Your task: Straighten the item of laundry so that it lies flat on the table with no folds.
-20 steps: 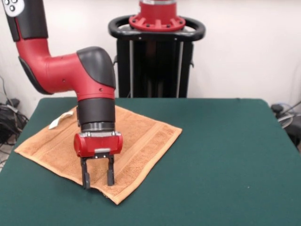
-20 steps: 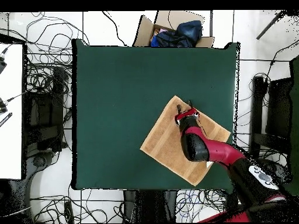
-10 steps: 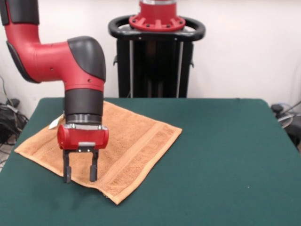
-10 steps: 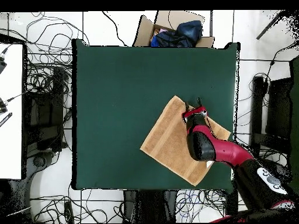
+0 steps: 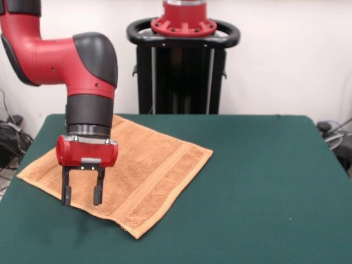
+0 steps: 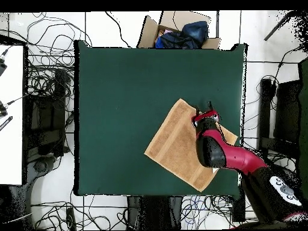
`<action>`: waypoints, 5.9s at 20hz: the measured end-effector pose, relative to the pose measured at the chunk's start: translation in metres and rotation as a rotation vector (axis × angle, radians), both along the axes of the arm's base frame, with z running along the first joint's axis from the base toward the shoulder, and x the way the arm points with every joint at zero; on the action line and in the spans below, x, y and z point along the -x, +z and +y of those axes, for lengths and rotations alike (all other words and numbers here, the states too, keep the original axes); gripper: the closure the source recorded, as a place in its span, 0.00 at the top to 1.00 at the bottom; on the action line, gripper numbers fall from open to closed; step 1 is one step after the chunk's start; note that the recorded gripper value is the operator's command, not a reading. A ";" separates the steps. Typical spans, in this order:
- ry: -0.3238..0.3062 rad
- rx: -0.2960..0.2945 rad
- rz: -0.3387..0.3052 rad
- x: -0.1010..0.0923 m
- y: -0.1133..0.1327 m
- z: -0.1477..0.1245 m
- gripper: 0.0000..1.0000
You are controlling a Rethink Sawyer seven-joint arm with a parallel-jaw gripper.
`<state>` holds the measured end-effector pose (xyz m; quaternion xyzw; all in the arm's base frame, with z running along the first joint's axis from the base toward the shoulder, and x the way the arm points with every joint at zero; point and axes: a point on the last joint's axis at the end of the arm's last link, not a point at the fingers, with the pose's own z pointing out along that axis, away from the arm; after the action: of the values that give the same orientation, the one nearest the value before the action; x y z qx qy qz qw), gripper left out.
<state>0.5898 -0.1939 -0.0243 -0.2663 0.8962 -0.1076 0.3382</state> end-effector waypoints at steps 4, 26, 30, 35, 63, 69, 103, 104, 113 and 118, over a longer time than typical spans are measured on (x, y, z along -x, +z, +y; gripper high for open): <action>-0.007 0.014 0.035 0.009 -0.002 -0.002 1.00; -0.045 -0.053 0.138 0.046 -0.030 -0.021 1.00; -0.048 -0.100 0.112 0.051 -0.031 -0.020 1.00; -0.039 -0.125 0.112 0.053 -0.031 -0.010 1.00; 0.072 -0.233 0.136 0.057 -0.031 0.079 1.00; 0.096 -0.239 0.139 0.054 -0.036 0.096 1.00; 0.029 -0.188 0.042 0.019 -0.050 0.060 1.00; 0.032 -0.181 0.029 0.015 -0.052 0.064 1.00; 0.047 -0.145 -0.067 -0.005 -0.063 0.086 1.00; 0.039 -0.153 -0.070 -0.005 -0.064 0.084 1.00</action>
<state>0.5945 -0.1099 -0.0887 -0.2532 0.8841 -0.0415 0.3905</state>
